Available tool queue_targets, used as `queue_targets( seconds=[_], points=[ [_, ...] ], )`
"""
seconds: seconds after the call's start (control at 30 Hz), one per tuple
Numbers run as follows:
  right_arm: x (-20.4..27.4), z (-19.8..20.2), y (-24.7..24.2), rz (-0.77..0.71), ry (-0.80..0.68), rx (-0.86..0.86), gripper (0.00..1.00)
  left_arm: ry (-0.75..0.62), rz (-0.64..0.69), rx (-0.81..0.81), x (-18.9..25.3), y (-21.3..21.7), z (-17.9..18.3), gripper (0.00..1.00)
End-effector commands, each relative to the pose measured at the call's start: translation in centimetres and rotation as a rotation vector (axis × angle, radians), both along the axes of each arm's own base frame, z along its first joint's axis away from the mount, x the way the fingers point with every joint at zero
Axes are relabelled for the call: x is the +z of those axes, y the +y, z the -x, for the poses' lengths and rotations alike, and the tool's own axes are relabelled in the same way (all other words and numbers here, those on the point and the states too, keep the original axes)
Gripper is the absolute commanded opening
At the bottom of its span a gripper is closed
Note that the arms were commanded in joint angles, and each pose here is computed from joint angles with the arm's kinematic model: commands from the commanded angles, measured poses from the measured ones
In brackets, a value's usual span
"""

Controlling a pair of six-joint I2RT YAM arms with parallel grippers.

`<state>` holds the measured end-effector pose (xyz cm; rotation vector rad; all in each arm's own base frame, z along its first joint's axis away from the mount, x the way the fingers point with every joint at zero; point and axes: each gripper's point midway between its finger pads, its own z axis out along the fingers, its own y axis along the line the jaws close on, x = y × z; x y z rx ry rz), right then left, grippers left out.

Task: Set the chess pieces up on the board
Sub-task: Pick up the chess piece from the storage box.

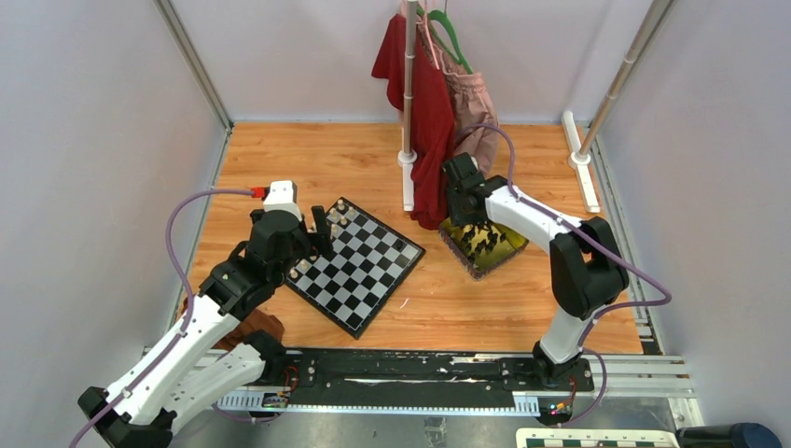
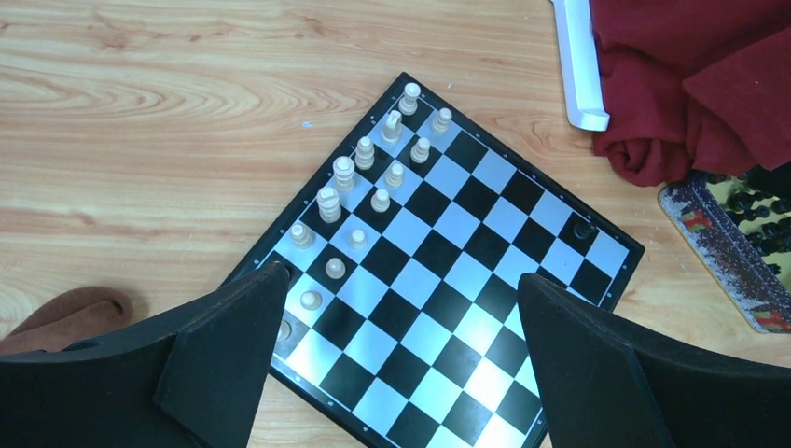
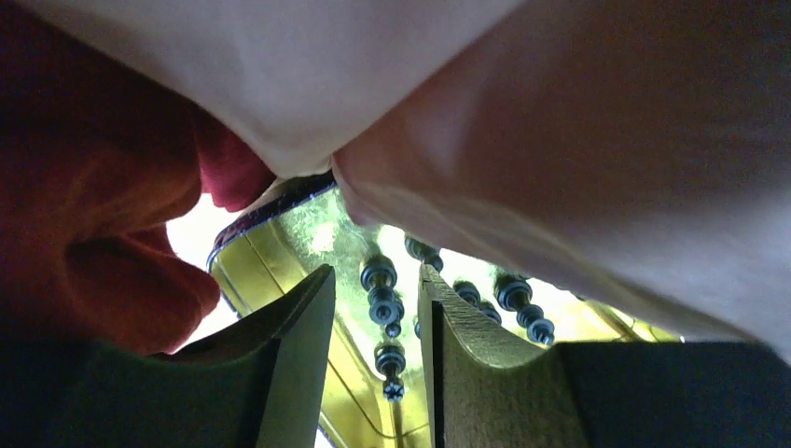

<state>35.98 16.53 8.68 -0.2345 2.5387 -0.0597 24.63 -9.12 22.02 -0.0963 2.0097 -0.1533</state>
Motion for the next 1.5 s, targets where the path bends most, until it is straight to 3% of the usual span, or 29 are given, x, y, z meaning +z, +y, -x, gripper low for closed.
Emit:
queue_targets(
  seconds=[0.0,0.77,1.47],
  points=[
    [-0.4,-1.6,0.3,-0.043,-0.006,-0.013,0.42,-0.025,-0.011,0.006,0.4,-0.1,-0.5,1.0],
    [-3.6,-3.1,-0.3,-0.065,0.042,-0.017,0.38,-0.006,-0.026,0.02,-0.8,-0.1,-0.8,1.0],
    [-4.5,-3.5,-0.4,-0.105,0.041,-0.026,0.26,0.003,-0.01,0.023,-1.1,-0.2,-0.7,1.0]
  ],
)
